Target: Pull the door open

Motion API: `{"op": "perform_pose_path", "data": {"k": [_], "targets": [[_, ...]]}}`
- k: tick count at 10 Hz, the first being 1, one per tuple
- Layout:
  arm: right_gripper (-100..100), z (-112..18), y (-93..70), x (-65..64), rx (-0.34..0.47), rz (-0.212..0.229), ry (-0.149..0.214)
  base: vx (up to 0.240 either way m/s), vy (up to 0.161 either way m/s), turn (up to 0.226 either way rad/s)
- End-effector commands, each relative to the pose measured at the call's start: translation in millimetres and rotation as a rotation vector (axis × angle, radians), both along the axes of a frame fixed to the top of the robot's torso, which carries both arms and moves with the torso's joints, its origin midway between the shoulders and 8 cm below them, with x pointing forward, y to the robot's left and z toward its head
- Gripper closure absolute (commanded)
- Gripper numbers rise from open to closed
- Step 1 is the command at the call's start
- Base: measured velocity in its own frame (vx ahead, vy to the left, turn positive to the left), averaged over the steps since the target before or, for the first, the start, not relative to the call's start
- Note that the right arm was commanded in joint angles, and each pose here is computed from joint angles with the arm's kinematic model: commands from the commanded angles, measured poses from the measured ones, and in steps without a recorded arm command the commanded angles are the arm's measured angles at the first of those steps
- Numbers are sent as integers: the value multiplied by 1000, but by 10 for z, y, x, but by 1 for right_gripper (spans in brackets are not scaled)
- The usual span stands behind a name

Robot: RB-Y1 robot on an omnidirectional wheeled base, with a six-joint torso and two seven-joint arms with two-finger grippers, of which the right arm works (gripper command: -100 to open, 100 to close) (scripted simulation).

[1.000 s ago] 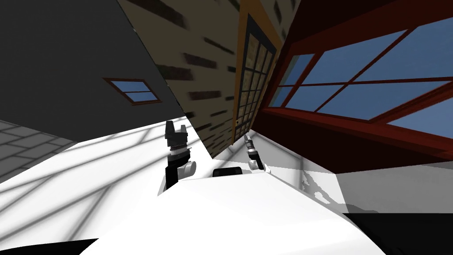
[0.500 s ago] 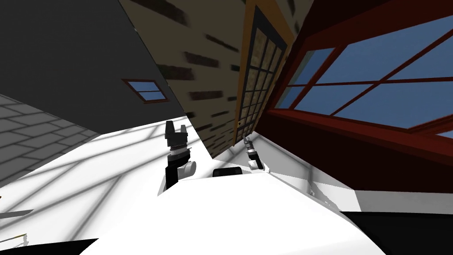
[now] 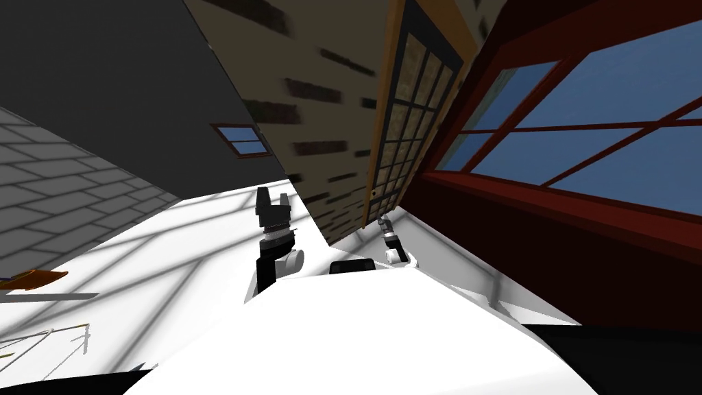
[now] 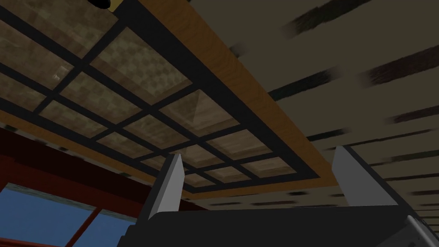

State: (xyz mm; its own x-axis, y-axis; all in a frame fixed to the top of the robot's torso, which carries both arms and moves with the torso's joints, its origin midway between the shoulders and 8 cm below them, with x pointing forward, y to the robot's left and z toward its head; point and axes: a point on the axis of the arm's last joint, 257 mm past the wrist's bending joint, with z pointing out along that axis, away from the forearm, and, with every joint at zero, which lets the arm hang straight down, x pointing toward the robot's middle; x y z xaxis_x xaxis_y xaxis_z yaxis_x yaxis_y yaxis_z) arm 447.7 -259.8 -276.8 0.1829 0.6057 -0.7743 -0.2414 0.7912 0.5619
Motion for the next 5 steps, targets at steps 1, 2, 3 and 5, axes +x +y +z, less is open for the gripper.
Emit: {"op": "perform_pose_path", "data": {"k": [1,2,3,5], "targets": [[-100,-86,-24,-2,-29,-7,14,63,-93,135],[-100,-139,-42,1,-47,-12,23,59,-80,150],[-100,-192,-60,4,-64,-16,32,56,-90,150],[-100,-293,-101,8,-100,-25,50,49,-89,147]]}}
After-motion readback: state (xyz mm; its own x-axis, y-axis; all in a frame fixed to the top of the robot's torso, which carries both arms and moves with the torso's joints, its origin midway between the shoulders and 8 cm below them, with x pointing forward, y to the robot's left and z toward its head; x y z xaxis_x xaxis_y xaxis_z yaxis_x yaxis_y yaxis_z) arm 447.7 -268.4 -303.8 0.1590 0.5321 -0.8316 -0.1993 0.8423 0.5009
